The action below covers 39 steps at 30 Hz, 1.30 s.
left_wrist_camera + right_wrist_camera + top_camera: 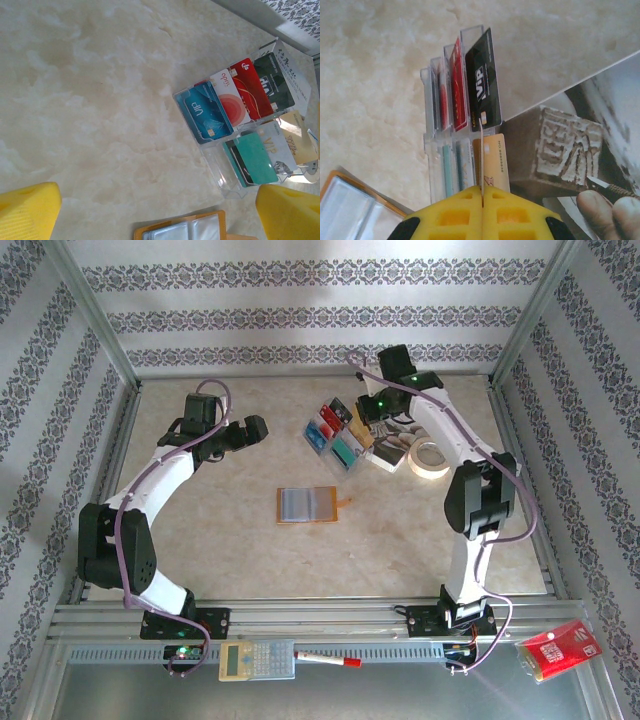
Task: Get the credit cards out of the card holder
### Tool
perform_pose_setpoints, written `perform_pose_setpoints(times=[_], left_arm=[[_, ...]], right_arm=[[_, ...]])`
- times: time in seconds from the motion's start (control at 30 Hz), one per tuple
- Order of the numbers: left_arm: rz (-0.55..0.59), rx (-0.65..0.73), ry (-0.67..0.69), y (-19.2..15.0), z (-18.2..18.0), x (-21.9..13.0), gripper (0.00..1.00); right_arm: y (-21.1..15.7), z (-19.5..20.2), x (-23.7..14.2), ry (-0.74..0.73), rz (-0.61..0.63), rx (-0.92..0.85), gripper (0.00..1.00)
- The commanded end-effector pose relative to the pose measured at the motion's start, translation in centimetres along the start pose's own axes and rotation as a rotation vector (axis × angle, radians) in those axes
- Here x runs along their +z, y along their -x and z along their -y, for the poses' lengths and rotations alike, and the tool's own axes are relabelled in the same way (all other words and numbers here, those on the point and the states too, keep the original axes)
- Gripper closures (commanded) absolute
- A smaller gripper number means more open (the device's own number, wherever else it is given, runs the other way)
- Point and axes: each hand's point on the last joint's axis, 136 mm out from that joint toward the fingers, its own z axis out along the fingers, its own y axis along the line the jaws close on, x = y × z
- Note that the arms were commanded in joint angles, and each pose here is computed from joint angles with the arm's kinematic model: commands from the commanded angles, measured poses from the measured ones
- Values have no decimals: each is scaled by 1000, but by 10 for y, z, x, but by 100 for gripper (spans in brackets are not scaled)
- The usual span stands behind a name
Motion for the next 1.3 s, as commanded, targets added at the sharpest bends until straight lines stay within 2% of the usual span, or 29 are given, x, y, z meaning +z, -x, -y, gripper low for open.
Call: perform_pose_setpoints(times=[0.0,0.63,0.87,0.93,1.1,1.27], left_arm=[[0,12,12,3,-6,1,0],[-15,10,-7,-1,-5,4,0],[-14,13,-9,-1,-5,4,0],[-12,12,-9,0,-5,4,0],[-12,13,-13,0,-4,3,0],[-5,15,-19,2,-1,1,0]], right_arm=[[-5,5,-1,-17,-46,-36,100],[-16,11,20,-22,-155,-49,100],[-20,9,21,-12,-177,-57,97],[-19,8,21,-13,-175,-59,95],[-8,6,12,-37,-150,-55,81],[9,-1,-15,-41,-84,-31,76]])
